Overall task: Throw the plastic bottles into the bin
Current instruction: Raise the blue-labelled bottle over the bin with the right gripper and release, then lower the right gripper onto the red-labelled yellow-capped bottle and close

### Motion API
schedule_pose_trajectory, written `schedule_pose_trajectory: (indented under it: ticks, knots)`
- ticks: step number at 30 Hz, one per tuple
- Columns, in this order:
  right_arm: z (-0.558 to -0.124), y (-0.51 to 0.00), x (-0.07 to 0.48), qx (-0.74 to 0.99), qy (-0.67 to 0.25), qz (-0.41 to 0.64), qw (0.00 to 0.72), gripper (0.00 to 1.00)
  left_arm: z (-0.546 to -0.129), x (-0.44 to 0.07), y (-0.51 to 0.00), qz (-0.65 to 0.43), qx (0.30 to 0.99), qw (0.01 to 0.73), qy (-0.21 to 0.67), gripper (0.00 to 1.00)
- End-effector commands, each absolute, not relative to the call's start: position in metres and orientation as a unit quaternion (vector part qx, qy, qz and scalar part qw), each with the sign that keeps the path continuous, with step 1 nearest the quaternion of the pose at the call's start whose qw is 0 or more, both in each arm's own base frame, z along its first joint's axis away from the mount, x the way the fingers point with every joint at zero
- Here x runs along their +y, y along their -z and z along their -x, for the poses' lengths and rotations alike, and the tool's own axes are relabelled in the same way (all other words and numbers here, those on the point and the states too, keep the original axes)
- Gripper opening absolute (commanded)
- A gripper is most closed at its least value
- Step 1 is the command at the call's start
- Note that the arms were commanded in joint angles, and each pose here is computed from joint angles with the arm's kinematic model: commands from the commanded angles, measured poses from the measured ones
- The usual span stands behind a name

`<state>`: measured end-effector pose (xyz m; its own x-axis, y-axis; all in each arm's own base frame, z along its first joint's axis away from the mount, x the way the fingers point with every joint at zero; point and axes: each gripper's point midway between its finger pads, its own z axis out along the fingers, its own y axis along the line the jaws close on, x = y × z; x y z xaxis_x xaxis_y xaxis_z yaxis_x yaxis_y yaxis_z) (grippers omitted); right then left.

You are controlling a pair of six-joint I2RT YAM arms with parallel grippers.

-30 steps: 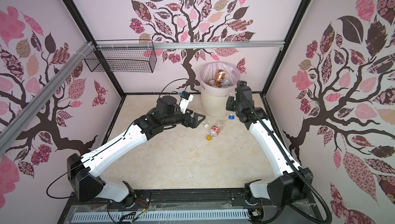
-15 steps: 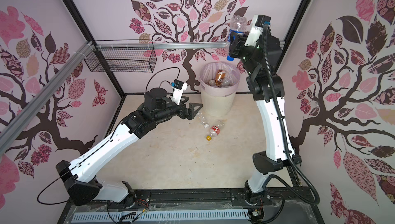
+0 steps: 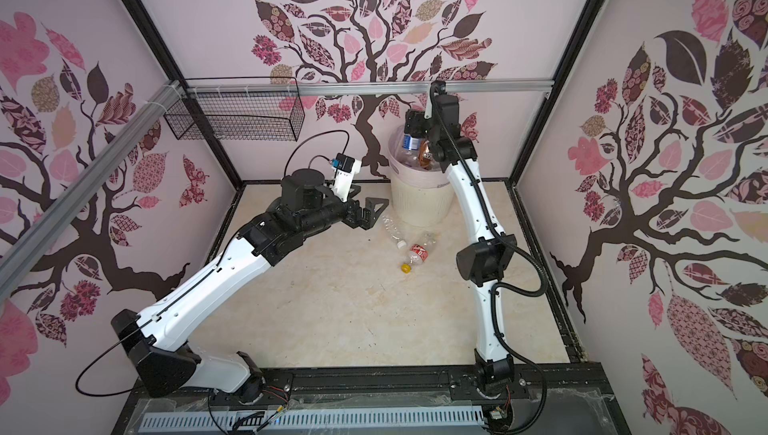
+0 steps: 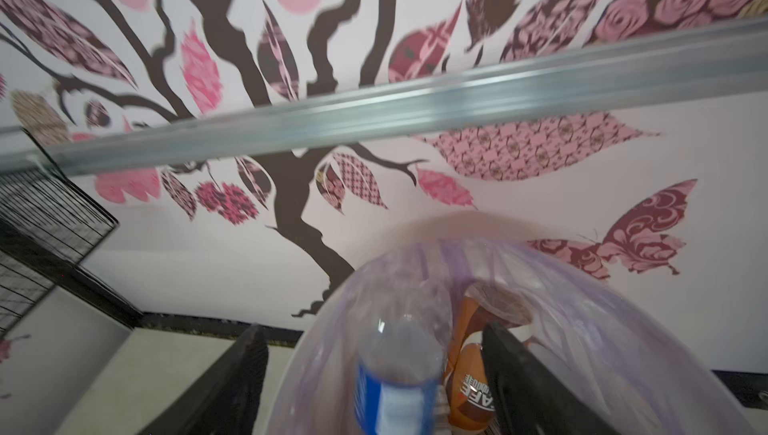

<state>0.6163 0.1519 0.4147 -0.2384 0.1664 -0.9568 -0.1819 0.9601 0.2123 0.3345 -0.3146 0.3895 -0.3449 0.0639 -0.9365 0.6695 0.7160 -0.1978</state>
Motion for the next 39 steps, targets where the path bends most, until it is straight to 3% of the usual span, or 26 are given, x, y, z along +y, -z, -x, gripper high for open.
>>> schedule_pose_trajectory:
  ticks: [1, 6, 11, 20, 28, 33, 39]
  knots:
    - [-0.581, -0.504, 0.137, 0.708, -0.14, 0.006, 0.692, 0.97, -0.336, -0.313, -0.379, -0.242, 0.773, 0.513, 0.285, 0.98]
    - [-0.551, -0.532, 0.122, 0.699, -0.12, -0.007, 0.705, 0.99, -0.331, -0.314, -0.376, -0.236, 0.775, 0.504, 0.299, 0.98]
    - [-0.526, -0.514, 0.105, 0.737, -0.091, -0.028, 0.669, 0.99, -0.324, -0.311, -0.373, -0.228, 0.775, 0.5, 0.313, 0.98]
    - [-0.451, -0.374, 0.07, 0.795, -0.082, -0.117, 0.59, 0.99, -0.31, -0.312, -0.348, -0.219, 0.786, 0.465, 0.345, 0.98]
    - [-0.398, -0.194, 0.075, 0.878, -0.111, -0.158, 0.437, 0.99, -0.301, -0.316, -0.329, -0.216, 0.795, 0.434, 0.366, 0.98]
    - [-0.389, -0.132, 0.091, 0.901, -0.148, -0.17, 0.371, 0.99, -0.298, -0.313, -0.322, -0.208, 0.8, 0.426, 0.368, 0.98]
    - [-0.391, -0.097, 0.105, 0.911, -0.168, -0.176, 0.332, 0.99, -0.295, -0.311, -0.317, -0.206, 0.802, 0.421, 0.37, 0.98]
